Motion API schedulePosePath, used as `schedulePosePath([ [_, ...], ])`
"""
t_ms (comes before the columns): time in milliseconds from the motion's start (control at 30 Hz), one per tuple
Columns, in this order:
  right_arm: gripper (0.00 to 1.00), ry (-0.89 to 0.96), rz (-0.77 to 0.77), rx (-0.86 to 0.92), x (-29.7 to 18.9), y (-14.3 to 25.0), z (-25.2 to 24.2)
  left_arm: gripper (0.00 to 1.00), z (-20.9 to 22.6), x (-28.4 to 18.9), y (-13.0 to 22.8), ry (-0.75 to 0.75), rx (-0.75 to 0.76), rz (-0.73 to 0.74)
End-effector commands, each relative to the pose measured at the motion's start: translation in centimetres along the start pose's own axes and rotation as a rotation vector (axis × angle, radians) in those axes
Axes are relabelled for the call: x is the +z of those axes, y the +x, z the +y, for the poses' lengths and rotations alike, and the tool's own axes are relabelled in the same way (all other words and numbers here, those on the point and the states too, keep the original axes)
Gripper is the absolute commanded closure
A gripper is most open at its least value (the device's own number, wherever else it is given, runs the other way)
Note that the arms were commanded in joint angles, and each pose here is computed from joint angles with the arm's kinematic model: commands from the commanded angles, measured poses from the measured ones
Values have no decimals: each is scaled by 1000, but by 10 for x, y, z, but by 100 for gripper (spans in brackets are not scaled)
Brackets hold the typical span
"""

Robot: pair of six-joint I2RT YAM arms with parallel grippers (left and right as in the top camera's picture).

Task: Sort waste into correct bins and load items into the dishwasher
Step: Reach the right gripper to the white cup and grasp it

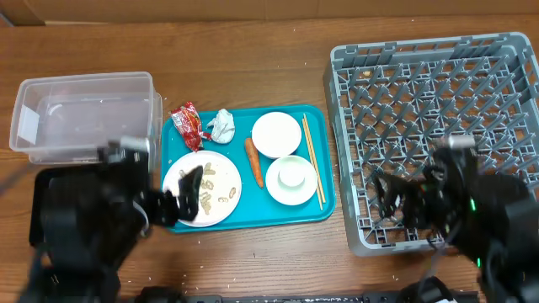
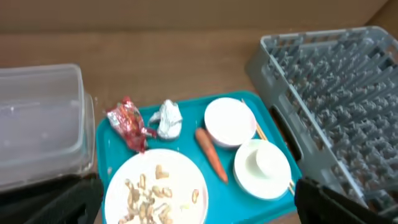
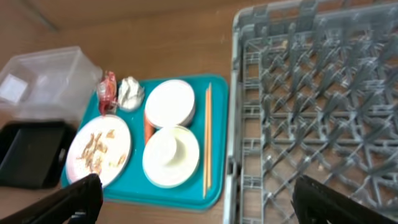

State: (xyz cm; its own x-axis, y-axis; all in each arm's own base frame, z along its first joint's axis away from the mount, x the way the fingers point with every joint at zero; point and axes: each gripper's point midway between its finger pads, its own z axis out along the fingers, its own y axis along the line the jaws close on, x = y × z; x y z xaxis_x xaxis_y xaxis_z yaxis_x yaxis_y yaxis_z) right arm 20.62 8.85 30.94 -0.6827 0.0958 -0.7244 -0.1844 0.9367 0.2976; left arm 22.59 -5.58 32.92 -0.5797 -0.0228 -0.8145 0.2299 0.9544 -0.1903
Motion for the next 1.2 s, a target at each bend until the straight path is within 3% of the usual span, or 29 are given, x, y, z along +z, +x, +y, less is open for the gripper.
schedulePosePath([
  [0, 0, -99, 79, 13, 3, -12, 25, 0, 1, 3, -26, -10, -26, 53],
  [233, 0, -256, 265, 38, 46, -5, 63, 0, -6, 27, -19, 62, -88, 221],
  [600, 0, 19, 521, -81, 150, 77, 109, 0, -5, 30, -13, 56, -126, 284],
  [700, 0, 146, 555, -57, 178, 94, 96, 0, -7, 14, -24, 43, -116, 255],
  [867, 5, 198, 592, -49, 205, 105, 86, 0, 2, -12, -41, -51, -75, 198],
  [1100, 1, 200, 580, -33, 211, 104, 81, 0, 6, -21, -27, -89, -82, 245],
  [1167, 5, 198, 567, -20, 221, 108, 76, 0, 6, -21, -25, -90, -85, 258],
])
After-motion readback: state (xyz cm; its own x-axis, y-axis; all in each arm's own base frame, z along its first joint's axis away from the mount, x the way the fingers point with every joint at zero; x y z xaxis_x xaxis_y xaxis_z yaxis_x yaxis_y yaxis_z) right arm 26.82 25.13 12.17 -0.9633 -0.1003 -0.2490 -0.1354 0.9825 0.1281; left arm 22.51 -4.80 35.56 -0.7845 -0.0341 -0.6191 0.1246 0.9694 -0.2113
